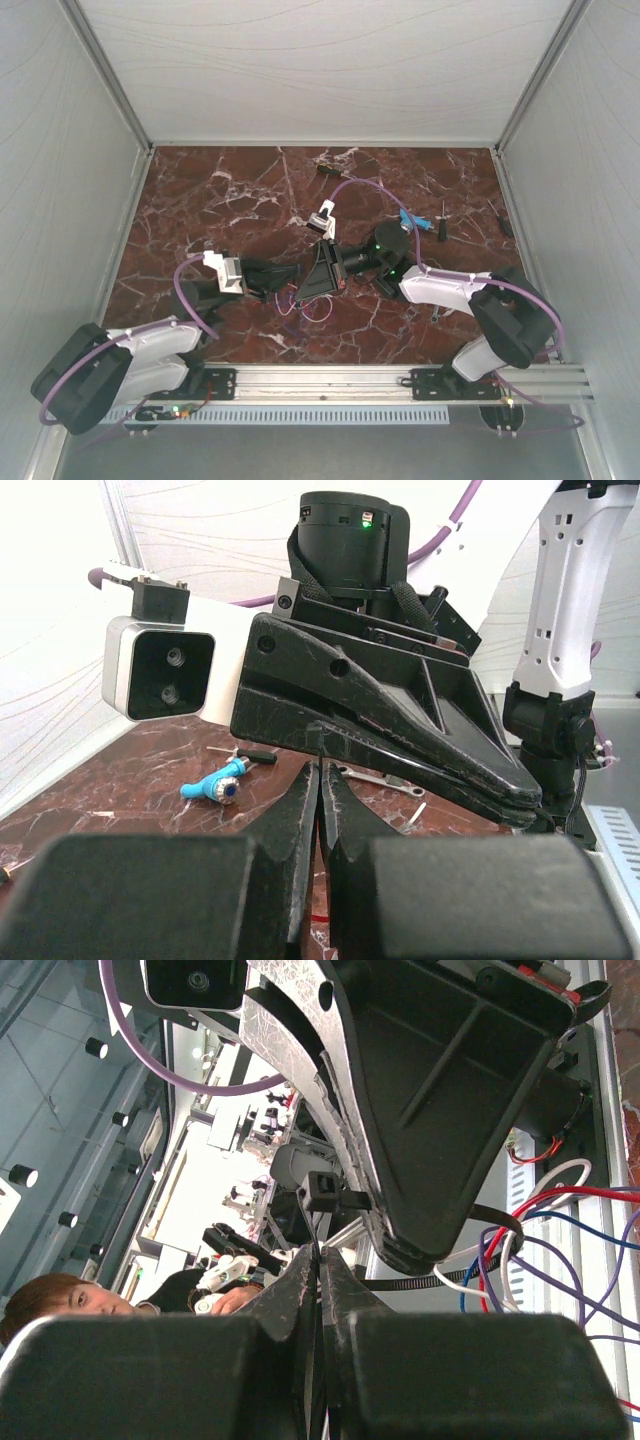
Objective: Zip-tie the wires
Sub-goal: Tie the cable at the center of the board.
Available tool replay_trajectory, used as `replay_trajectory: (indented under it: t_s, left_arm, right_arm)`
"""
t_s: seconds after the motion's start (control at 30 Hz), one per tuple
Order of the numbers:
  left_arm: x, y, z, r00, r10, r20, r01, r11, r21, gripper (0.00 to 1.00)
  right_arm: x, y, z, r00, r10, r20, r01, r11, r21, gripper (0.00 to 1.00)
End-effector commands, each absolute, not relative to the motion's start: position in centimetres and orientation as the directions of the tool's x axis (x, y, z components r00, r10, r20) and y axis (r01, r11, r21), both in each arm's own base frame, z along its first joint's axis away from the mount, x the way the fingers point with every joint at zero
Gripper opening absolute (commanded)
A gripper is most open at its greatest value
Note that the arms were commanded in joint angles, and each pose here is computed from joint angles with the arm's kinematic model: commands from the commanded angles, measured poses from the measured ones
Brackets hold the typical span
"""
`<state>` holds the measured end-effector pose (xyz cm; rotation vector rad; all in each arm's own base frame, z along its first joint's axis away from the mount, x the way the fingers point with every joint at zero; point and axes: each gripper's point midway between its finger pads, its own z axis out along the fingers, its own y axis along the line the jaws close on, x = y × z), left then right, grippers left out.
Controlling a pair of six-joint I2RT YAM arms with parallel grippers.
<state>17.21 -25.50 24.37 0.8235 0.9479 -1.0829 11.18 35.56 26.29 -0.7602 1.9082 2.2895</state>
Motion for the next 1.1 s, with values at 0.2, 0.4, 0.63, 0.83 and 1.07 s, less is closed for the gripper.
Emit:
replay_trajectory:
  t_s: [0.2, 0.4, 0.63, 0.83, 1.07]
  left_arm:
    - [14.4, -24.0, 30.1, 0.409, -0.483, -0.774, 0.909, 0.287, 0.301, 0.0]
    - [14.0, -24.2, 30.0, 0.418, -0.478, -0.772, 0.906, 0.273, 0.322, 0.0]
    - [14.7, -24.0, 30.4, 0.426, -0.484, -0.765, 0.9, 0.31, 0.305, 0.0]
    - [15.2, -23.9, 30.6, 0.427, -0.485, -0.763, 0.897, 0.332, 0.291, 0.0]
    - [15.1, -23.9, 30.6, 0.427, -0.485, -0.763, 0.898, 0.33, 0.292, 0.0]
  right_arm:
    - [11.0, 35.5, 27.9, -0.858, -0.239, -0.454, -0.392, -0.267, 0.88, 0.0]
    - [10.9, 35.4, 28.1, -0.856, -0.238, -0.458, -0.395, -0.271, 0.878, 0.0]
    - [10.6, 35.4, 28.1, -0.854, -0.244, -0.46, -0.394, -0.275, 0.877, 0.0]
    - [10.4, 35.3, 27.7, -0.856, -0.245, -0.454, -0.39, -0.269, 0.881, 0.0]
    - [10.4, 35.3, 27.9, -0.856, -0.242, -0.457, -0.393, -0.269, 0.879, 0.0]
